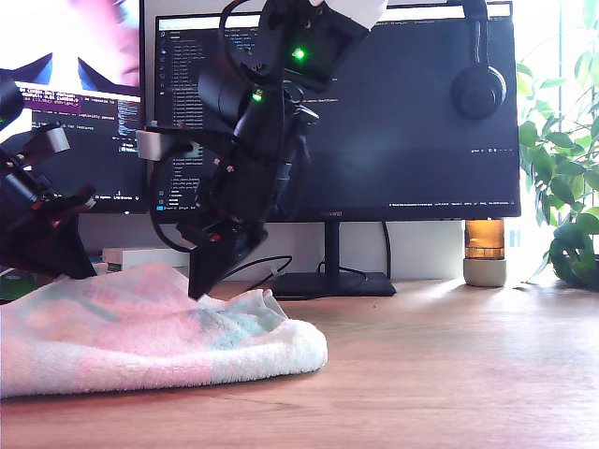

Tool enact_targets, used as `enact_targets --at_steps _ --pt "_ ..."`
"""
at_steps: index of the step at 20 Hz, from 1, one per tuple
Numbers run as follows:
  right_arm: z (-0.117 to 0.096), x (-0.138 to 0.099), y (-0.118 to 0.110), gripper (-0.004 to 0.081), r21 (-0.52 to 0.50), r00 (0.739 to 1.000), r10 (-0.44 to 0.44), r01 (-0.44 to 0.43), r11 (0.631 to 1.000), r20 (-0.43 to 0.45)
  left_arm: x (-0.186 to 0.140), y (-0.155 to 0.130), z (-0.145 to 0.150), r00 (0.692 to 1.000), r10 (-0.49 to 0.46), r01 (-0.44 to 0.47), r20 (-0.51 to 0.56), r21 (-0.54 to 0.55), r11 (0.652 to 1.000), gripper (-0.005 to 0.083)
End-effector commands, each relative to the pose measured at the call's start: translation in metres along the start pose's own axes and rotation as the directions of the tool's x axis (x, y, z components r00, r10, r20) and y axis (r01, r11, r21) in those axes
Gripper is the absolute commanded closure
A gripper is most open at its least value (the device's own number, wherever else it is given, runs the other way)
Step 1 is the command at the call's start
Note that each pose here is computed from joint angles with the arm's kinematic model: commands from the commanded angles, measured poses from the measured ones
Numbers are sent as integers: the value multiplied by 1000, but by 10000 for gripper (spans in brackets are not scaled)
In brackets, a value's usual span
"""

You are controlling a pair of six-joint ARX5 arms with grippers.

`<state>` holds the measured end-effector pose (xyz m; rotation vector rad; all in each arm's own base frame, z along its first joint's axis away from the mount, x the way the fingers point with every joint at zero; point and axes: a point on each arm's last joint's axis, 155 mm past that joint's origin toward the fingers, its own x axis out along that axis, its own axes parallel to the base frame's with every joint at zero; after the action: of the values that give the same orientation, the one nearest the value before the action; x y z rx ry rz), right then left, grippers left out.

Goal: Fold the tea towel to a neat square and place it to the right

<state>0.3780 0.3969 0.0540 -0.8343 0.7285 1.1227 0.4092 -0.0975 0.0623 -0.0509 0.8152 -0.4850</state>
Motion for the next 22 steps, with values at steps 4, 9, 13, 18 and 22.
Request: enact_targets --at_steps 4,9,13,18,22 --pt "4 12 29 780 107 990 138 -142 984 43 1 3 -2 1000 8 -8 12 0 1000 785" --pt "-13 23 46 780 167 977 211 -207 964 -5 1 9 -2 999 43 -43 10 0 999 785" --pt "-33 43 55 780 188 968 245 -231 955 -53 1 9 -2 999 43 -43 10 0 999 785" --pt "-39 43 59 780 197 963 258 -239 951 -78 -2 27 5 992 121 -121 39 3 993 785" --pt "-38 44 57 780 196 965 253 -235 952 -71 -7 46 4 980 196 -196 36 -6 981 785"
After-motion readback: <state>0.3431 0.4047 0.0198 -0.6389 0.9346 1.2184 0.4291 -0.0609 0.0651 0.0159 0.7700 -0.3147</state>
